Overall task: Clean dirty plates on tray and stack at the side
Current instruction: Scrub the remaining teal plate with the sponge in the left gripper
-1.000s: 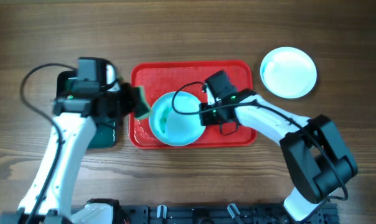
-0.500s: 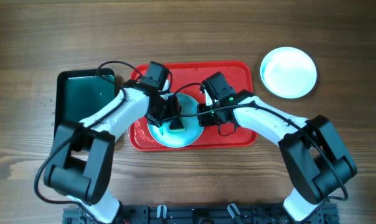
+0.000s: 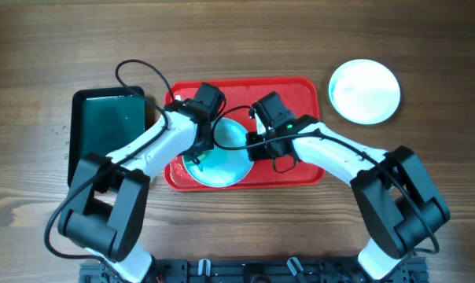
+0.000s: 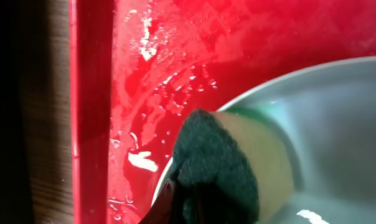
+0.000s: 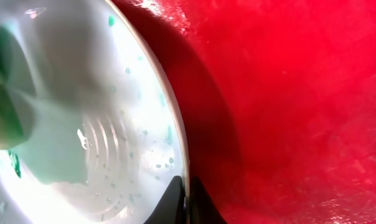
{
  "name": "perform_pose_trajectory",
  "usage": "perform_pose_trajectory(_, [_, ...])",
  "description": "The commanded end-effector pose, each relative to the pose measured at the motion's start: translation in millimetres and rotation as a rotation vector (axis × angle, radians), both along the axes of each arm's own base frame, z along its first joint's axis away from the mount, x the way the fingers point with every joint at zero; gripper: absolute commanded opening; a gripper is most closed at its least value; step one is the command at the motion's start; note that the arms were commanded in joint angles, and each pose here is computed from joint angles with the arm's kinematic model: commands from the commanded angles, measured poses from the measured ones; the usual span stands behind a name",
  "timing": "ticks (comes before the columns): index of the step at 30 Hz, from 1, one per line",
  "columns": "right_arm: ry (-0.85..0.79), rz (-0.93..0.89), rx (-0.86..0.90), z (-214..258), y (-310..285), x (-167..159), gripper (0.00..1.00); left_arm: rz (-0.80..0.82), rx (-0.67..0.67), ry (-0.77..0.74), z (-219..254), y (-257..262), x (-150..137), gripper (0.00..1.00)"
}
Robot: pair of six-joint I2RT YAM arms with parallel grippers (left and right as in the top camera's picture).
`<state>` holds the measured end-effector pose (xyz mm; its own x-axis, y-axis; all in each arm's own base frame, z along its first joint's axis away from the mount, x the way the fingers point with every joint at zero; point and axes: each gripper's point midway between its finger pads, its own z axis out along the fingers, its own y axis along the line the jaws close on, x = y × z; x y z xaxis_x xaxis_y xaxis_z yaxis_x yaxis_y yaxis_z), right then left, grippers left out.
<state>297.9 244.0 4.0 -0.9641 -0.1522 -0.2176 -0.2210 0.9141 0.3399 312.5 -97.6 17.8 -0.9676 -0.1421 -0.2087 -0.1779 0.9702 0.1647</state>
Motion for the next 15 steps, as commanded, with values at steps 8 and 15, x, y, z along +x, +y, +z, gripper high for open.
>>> perform_pose_trajectory(8, [0.04,-0.007,-0.057,-16,-13,-9,0.04,-0.058,-0.492,0.184,-13,-88,-38,0.04])
perform_pose_trajectory(15, [0.04,-0.007,-0.057,-16,-13,-9,0.04,0.04,0.045,0.06,-14,9,-27,0.04])
